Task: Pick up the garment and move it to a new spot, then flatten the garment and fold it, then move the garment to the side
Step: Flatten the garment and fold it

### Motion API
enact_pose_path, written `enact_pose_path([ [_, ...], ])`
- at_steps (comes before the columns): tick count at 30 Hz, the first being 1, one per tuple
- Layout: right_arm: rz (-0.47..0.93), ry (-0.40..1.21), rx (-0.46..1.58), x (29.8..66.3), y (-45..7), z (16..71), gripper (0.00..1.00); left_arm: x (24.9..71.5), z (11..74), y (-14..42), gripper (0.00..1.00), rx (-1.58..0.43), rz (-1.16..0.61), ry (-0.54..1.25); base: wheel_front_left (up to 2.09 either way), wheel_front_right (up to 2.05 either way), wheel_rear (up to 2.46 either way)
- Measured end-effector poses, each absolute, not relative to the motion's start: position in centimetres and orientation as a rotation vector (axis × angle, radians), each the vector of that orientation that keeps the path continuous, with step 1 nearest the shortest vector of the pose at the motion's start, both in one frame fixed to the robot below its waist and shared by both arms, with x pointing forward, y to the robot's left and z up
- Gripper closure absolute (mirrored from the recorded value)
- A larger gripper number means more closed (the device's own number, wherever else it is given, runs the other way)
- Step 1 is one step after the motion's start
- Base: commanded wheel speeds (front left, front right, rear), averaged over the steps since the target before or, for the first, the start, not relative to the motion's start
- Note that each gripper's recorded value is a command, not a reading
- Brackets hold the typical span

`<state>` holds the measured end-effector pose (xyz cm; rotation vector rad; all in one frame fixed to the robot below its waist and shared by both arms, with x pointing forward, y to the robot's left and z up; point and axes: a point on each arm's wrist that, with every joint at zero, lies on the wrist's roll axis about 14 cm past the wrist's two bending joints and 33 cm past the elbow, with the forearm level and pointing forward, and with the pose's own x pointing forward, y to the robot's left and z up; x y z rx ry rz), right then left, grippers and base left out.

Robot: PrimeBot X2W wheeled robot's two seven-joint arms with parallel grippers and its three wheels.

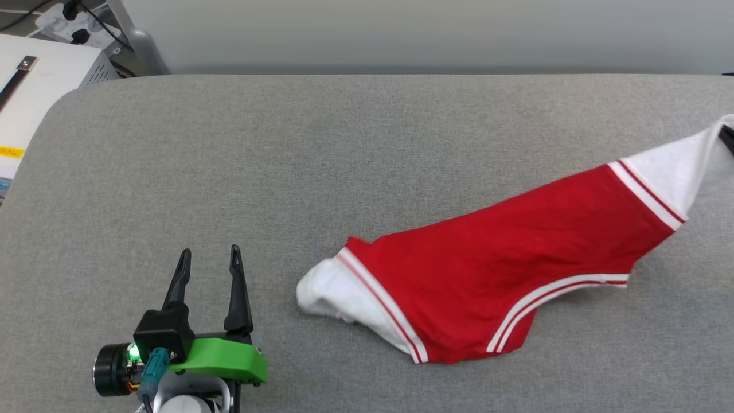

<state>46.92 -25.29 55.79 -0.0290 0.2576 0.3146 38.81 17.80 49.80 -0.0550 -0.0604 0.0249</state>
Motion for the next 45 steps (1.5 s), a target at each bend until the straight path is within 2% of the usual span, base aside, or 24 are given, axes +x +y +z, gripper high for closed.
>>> enact_pose_path([
  [7, 0.042, 0.383, 0.027, 46.6, -33.9, 51.2, 1.00, 39.2, 48.4, 17.7, 0.00, -0.049, 0.016, -0.020, 0.00, 0.00, 0.00],
  [12, -0.142, 0.518, 0.014, 44.6, -39.5, 46.6, 1.00, 39.7, 47.6, 17.7, 0.00, -0.048, 0.018, 0.001, 0.00, 0.00, 0.00],
  [15, -0.205, 0.622, 0.026, 42.6, -40.7, 42.9, 1.00, 40.1, 47.1, 17.7, 0.00, -0.047, 0.018, 0.011, 0.00, 0.00, 0.00],
  [20, -0.270, 0.877, 0.040, 37.0, -41.0, 36.1, 1.00, 40.6, 46.7, 17.8, 0.00, -0.046, 0.020, 0.020, 0.00, 0.00, 0.00],
  [24, -0.304, 0.839, 0.087, 37.0, -41.1, 35.9, 1.00, 40.6, 46.5, 17.9, 0.00, -0.045, 0.023, 0.028, 0.00, 0.00, 0.00],
  [25, -0.312, 0.799, 0.101, 37.2, -41.1, 36.2, 0.78, 40.6, 46.5, 17.9, 0.00, -0.045, 0.022, 0.028, 0.00, 0.00, 0.00],
  [26, -0.321, 0.755, 0.120, 37.6, -41.0, 36.6, 0.17, 40.6, 46.5, 17.8, 0.00, -0.043, 0.020, 0.028, 0.00, 0.00, 0.00],
  [27, -0.325, 0.708, 0.131, 38.0, -41.0, 37.1, 0.00, 40.6, 46.6, 17.8, 0.00, -0.041, 0.019, 0.026, 0.00, 0.00, 0.00],
  [32, -0.326, 0.425, 0.093, 40.1, -41.9, 41.8, 0.00, 40.4, 47.7, 17.8, 0.00, -0.039, 0.013, -0.006, 0.00, 0.00, 0.00],
  [38, -0.275, 0.274, 0.002, 40.6, -42.2, 46.5, 0.00, 40.2, 49.7, 17.9, 0.00, -0.028, 0.008, -0.064, 0.00, 0.00, 0.00],
  [42, -0.219, 0.075, -0.049, 42.2, -40.7, 52.1, 0.00, 40.5, 51.0, 17.2, 0.00, -0.021, -0.032, -0.105, 0.00, 0.00, 0.00],
  [45, -0.181, -0.053, -0.072, 42.0, -38.1, 54.7, 0.00, 41.0, 52.4, 16.3, 0.00, -0.002, -0.092, -0.147, 0.00, 0.00, 0.00],
])
